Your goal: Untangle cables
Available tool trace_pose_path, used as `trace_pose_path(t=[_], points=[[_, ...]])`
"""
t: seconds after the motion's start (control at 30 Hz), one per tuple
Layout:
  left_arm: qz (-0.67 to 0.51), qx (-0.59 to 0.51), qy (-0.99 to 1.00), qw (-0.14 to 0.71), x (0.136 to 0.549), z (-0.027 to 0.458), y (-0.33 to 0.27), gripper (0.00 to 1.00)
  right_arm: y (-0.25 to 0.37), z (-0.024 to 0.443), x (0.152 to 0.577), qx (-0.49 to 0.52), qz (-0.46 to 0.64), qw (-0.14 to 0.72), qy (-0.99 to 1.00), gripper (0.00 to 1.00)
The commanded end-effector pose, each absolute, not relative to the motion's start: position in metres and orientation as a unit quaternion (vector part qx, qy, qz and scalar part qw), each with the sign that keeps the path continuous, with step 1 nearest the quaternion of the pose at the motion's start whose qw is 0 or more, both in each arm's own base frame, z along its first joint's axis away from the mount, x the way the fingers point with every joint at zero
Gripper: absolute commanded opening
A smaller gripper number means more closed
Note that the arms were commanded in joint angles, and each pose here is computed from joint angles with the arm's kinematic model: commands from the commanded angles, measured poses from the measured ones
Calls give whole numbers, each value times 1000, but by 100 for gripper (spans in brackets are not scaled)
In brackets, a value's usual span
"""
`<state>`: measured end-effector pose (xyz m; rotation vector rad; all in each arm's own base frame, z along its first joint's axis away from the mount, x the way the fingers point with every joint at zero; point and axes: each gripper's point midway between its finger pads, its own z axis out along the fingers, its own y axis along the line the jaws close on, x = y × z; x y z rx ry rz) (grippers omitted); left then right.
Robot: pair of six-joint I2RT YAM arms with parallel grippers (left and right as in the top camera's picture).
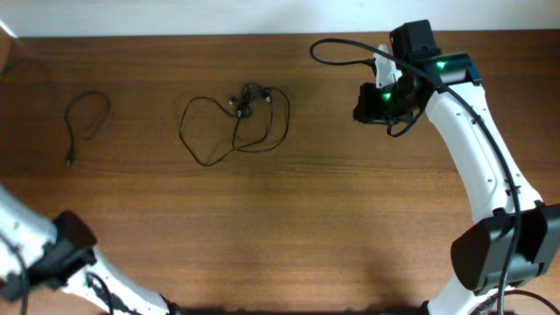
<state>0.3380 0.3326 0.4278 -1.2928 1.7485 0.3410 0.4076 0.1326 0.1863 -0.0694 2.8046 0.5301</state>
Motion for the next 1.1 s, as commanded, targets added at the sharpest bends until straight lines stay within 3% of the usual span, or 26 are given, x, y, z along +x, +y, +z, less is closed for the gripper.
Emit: trace_pose_path(t=[0.0,0.13,0.23,0.47,0.5,0.53,0.6,0.67,0.77,0.87,0.9,0.93,0.97,1.07], points=[[158,-572,579,559,239,530,308,0,130,182,405,-27,177,135,974,22],[320,-629,399,585,120,596,291,0,129,181,401,-25,176,127,976,22],[369,-643,386,549,111,588,303,0,129,181,401,-25,176,126,976,22],[322,-655,591,342,206,409,375,0,129,180,398,-24,175,119,977,22],[282,-653,634,305,219,370,370,0,129,180,398,-24,174,119,977,22],[190,-650,700,228,239,296,348,0,129,180,398,-24,174,119,977,22],[167,-680,698,153,234,215,340,0,128,180,398,-25,174,119,977,22],[168,-680,695,161,244,141,351,0,128,180,398,-35,173,121,977,22],[186,-679,672,229,259,127,376,5,128,179,395,-34,172,115,978,22],[277,-686,631,231,232,143,398,14,128,179,394,-34,172,113,978,22],[285,-693,622,226,222,144,404,22,128,179,394,-34,172,113,978,22],[277,-699,621,223,217,142,406,54,128,179,394,-34,172,114,978,22],[266,-691,634,223,220,140,405,99,128,179,395,-35,172,116,978,22],[217,-642,688,258,252,156,401,99,128,179,395,-34,172,116,978,22]])
